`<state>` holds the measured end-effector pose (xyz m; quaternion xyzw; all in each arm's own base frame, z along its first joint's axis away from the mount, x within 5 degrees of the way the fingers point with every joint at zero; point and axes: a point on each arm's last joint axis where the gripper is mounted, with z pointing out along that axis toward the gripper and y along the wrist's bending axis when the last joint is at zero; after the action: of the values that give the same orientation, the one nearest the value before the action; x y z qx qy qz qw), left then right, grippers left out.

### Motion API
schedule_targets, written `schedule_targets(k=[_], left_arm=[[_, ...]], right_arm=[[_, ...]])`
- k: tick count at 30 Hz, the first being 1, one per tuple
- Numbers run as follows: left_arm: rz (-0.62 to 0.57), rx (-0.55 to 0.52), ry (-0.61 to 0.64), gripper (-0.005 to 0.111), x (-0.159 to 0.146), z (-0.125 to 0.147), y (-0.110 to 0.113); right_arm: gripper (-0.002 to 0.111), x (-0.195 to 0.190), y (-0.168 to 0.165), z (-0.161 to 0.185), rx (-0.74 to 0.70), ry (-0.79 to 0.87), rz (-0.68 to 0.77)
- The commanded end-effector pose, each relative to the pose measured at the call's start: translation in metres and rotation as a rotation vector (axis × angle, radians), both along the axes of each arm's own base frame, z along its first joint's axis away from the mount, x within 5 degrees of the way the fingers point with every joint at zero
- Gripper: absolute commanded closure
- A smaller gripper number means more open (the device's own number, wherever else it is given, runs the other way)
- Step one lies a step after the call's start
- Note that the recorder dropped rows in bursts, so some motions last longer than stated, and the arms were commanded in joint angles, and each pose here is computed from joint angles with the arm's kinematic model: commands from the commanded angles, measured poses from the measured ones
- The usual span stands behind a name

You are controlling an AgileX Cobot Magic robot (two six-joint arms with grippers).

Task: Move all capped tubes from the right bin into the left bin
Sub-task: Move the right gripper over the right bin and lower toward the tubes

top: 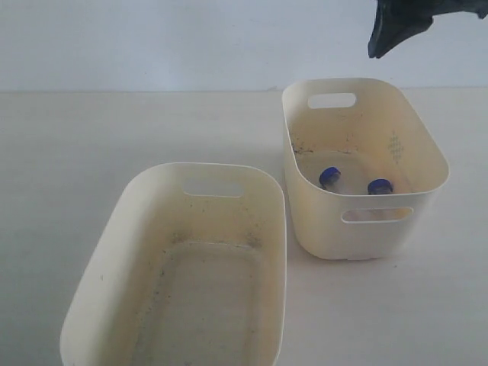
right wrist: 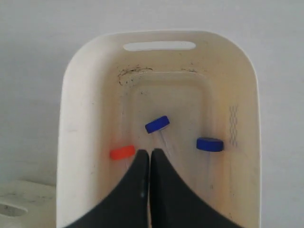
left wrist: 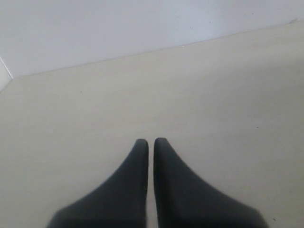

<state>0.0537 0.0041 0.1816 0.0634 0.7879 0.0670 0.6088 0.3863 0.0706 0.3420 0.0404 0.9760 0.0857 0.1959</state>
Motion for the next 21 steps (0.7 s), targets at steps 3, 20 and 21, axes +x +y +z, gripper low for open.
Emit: schedule_targets(k=[3,20,21], left_arm=[[0.0,-0.013,-0.006,0.102,0.0,0.001,0.0],[0.0,-0.013,-0.008,0.102,0.0,0.002,0.0],[0.0,-0.013,-0.008,0.102,0.0,0.002,0.0]], right_arm=[[0.109,0.019,0.006,-0.039,-0.013,0.1,0.01],[0.109,0.026,0.026,-0.102,-0.159,0.245,0.125],[0.109,0.025,0.026,-0.106,-0.161,0.259,0.126]])
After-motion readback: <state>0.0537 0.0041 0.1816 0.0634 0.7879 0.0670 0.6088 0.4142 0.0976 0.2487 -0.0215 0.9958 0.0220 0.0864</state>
